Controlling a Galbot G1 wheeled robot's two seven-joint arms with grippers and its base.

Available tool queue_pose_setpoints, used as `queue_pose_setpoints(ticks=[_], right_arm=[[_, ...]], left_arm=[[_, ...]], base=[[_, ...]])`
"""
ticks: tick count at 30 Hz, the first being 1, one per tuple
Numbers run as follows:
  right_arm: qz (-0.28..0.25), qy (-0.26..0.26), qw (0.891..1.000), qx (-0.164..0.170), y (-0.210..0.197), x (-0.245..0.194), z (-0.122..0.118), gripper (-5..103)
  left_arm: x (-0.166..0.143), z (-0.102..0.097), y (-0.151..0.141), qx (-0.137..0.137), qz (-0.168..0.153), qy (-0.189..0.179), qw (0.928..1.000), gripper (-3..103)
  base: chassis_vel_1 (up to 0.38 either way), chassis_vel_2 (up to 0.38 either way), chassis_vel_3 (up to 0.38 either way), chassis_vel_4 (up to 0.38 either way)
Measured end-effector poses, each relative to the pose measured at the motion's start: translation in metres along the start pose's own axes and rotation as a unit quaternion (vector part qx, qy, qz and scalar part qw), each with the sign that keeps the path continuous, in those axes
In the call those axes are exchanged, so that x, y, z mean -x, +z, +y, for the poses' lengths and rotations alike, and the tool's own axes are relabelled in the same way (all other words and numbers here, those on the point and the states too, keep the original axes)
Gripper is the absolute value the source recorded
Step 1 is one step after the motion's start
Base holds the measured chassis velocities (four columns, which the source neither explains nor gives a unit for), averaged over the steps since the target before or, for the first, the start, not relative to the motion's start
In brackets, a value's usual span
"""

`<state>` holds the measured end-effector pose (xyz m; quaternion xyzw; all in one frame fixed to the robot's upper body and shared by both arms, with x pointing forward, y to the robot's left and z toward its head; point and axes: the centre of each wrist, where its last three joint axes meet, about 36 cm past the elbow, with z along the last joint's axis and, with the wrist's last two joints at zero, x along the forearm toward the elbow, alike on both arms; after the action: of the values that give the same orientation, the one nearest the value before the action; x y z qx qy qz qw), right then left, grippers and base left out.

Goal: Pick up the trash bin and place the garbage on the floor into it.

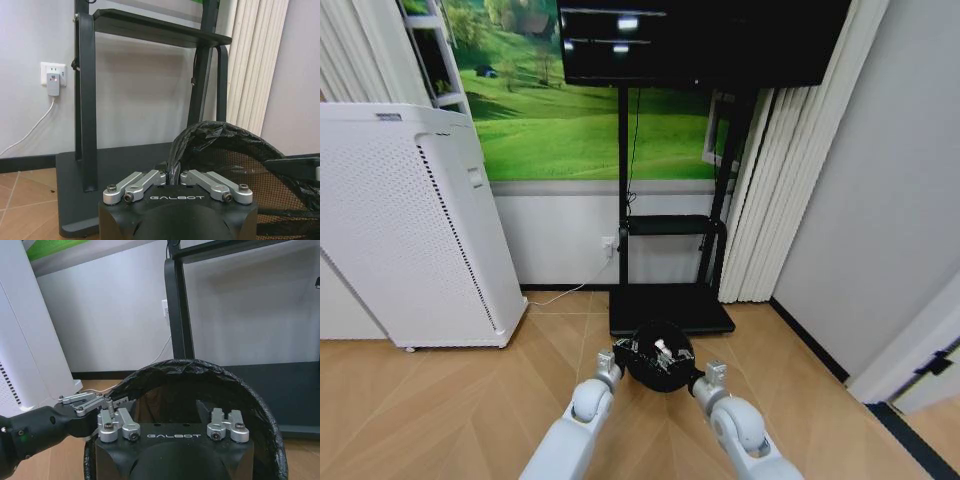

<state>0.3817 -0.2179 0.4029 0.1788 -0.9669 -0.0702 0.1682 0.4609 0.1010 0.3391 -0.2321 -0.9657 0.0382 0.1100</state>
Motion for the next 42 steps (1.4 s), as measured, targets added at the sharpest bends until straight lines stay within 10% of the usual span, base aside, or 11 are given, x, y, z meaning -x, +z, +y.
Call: queue_pose_setpoints(ticks=[7,23,42], right_arm=[[-0.022,0.029,0.999,0.027,-0.009,-0.003,-0.01,97],[-0.036,0.176,0.984,-0.016,0.022,0.002,-0.068,100],[-0.019,0.16,0.987,-0.015,0.047,0.004,-0.066,100]], left_arm=[[-0.007,0.007,-0.005,-0.003,-0.009,-0.012,0.9999,7],[-0.111,0.105,-0.035,0.027,-0.035,-0.125,0.9912,7],[-0.118,0.1,-0.036,0.022,-0.033,-0.125,0.9913,7]], base=[[0.0,0.0,0.0,0.0],[0.0,0.0,0.0,0.0],[-0.12,-0.12,0.121,0.118]])
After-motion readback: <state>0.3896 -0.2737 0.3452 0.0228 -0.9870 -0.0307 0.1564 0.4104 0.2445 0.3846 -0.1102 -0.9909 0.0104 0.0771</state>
